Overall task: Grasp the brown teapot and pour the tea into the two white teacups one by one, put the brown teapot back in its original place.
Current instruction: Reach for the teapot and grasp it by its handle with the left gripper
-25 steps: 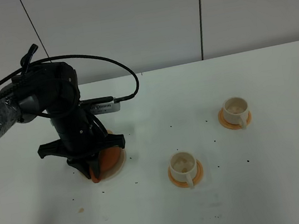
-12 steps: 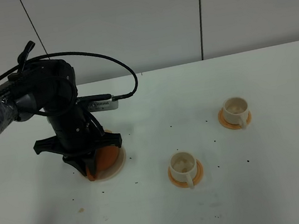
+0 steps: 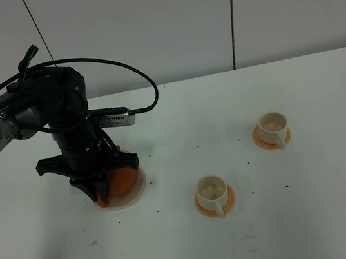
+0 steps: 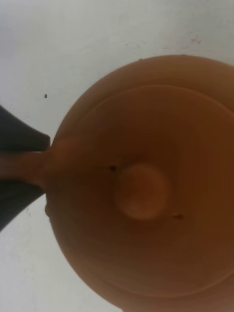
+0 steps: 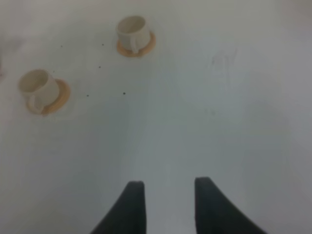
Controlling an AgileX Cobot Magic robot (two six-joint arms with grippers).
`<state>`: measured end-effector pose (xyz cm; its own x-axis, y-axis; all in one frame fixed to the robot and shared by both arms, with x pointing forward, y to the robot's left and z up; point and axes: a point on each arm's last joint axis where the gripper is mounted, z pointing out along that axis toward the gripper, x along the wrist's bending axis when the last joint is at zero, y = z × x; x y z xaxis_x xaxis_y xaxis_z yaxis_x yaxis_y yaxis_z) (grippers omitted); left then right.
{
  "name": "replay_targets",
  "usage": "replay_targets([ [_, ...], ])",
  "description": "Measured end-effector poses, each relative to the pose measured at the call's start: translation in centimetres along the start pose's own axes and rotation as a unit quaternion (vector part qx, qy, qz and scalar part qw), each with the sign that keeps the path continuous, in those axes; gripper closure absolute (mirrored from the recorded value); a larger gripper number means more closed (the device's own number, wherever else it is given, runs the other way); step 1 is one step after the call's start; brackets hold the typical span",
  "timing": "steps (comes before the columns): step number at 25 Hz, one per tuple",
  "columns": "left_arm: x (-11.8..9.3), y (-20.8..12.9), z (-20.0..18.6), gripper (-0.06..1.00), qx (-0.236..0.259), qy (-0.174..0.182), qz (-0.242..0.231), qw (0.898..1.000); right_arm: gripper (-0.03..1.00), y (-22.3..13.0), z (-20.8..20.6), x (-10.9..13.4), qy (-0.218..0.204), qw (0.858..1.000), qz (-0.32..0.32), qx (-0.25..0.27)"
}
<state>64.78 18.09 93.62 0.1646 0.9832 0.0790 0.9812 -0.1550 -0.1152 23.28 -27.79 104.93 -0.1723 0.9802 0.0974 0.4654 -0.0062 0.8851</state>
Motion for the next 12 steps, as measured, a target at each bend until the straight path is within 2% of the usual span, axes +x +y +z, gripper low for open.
replay_targets([
  [12,0.31,-0.16,-0.95,0.78,-0.014,0.011,0.007,1.0,0.72,0.0,0.0,0.0,0.0,1.0,0.0,0.0],
])
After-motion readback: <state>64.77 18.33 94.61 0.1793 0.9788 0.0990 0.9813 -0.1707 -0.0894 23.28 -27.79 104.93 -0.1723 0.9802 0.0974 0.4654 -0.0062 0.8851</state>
